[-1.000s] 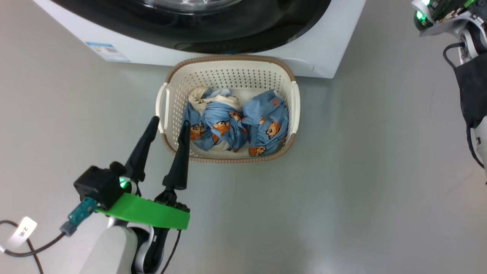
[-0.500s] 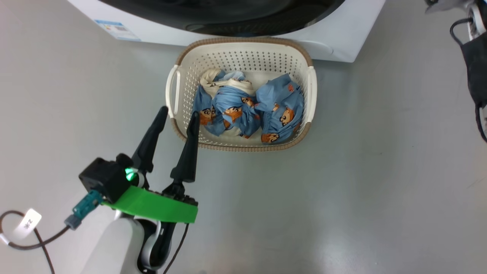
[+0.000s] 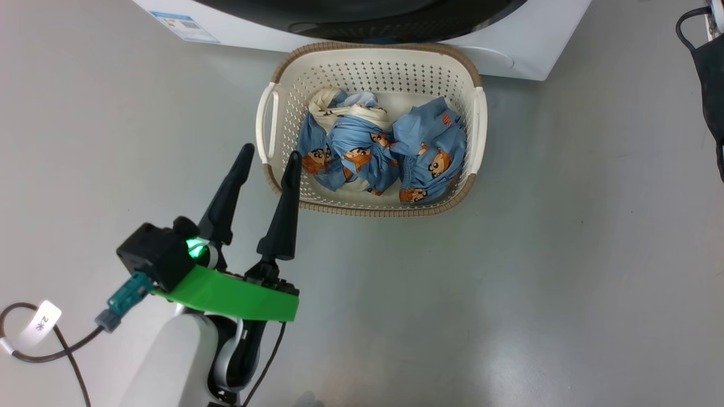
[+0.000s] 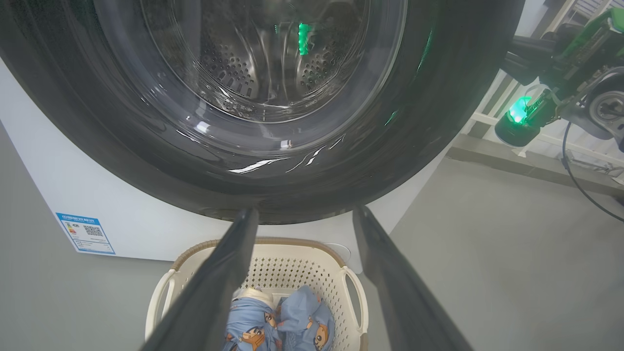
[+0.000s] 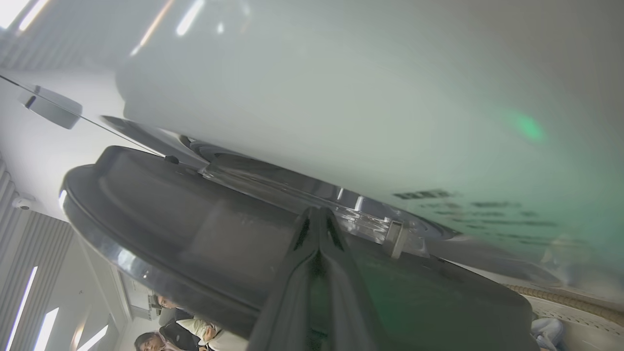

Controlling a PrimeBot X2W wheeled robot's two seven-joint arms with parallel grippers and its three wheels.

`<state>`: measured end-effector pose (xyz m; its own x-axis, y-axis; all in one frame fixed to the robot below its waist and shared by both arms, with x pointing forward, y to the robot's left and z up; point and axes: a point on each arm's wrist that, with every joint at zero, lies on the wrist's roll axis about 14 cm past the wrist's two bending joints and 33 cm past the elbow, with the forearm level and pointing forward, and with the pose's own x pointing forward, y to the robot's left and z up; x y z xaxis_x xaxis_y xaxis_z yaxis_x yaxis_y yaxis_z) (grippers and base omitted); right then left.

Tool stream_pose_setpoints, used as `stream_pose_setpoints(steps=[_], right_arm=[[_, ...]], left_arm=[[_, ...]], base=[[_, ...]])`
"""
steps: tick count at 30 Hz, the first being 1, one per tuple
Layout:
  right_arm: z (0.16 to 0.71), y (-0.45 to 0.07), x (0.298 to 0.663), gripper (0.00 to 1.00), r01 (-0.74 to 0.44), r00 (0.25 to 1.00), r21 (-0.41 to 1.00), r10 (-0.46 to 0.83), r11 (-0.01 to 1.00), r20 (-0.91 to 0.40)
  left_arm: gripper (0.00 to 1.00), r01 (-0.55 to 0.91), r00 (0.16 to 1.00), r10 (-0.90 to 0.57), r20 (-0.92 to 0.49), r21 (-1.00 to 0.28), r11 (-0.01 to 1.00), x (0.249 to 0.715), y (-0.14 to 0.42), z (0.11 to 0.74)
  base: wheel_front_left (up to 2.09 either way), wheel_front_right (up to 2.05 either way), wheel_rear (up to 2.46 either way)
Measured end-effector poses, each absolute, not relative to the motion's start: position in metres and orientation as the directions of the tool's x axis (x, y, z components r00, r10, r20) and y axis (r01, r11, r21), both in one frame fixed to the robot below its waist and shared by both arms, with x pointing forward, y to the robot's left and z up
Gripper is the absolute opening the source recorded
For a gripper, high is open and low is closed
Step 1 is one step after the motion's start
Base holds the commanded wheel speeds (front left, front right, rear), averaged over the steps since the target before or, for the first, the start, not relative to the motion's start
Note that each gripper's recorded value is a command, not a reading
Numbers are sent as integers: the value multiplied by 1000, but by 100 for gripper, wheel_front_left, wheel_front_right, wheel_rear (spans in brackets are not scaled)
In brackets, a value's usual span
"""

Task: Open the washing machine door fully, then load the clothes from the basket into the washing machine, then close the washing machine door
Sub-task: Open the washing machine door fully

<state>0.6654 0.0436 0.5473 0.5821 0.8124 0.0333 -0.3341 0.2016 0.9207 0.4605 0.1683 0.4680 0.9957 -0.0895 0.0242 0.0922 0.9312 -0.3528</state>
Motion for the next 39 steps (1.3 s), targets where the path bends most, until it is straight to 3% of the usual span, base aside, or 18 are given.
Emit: stream_pose_setpoints(steps=[22,39], right_arm=[[543,55,617,0,-357,502,898,864,256,-46],[540,71,551,0,-355,397,902,913,246,-93]], left_arm=[[100,115,992,-90,87,-353,928,453,167,496],[100,96,994,-69,88,-352,931,419,174,504]], base=[[0,0,0],[0,0,0]])
